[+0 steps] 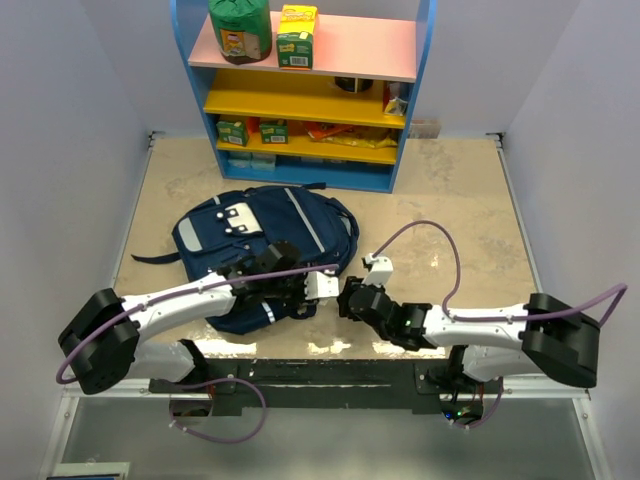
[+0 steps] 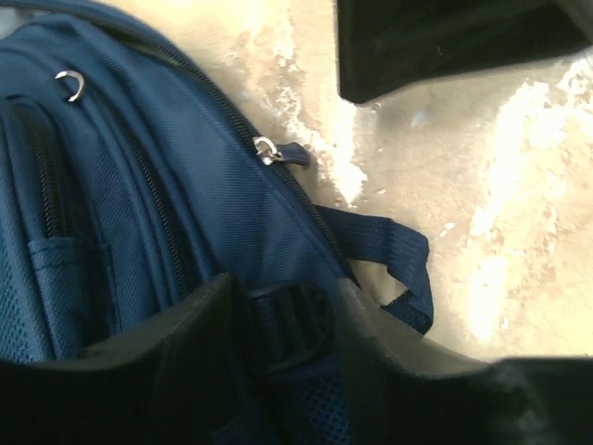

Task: Pack the student bag
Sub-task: Zip the student bag at the center of the board.

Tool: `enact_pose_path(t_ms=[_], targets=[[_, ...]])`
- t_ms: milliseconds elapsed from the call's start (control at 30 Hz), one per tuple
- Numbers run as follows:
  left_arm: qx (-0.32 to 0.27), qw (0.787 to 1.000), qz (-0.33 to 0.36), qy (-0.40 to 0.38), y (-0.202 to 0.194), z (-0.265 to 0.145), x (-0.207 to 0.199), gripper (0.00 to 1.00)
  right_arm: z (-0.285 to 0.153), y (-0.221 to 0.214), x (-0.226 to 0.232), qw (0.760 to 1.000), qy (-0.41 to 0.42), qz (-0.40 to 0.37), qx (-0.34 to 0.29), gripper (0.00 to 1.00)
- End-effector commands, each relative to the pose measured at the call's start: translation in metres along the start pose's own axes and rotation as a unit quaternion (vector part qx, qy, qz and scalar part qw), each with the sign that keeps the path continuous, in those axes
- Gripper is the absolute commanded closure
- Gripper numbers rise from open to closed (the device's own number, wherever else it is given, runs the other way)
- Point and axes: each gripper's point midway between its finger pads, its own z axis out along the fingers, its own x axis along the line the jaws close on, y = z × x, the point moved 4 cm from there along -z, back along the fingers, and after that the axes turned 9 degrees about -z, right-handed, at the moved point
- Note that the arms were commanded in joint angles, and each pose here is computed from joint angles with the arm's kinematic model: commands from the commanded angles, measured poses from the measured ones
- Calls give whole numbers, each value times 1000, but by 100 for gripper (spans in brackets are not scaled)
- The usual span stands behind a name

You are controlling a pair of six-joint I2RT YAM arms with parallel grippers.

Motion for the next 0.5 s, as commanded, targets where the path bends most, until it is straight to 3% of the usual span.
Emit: enact_pose_path(t_ms=[0,33,67,133,467], targets=[[16,999,1,39,-10,1,10,64,10,16,26,999,24,-21,-13,49],[14,999,2,37,-8,0,10,72,15,11,27,999,19,-31,-7,50],[17,999,0,32,-8,-1,8,87,17,14,31,999,22,-41,-11,50],[6,1000,2,29,-1,-7,9,98,22,15,35,998,26,-52,-16,50],[-33,999,13,-32,37,-59,-4,100,33,8,39,989,68,-115,-57,51]])
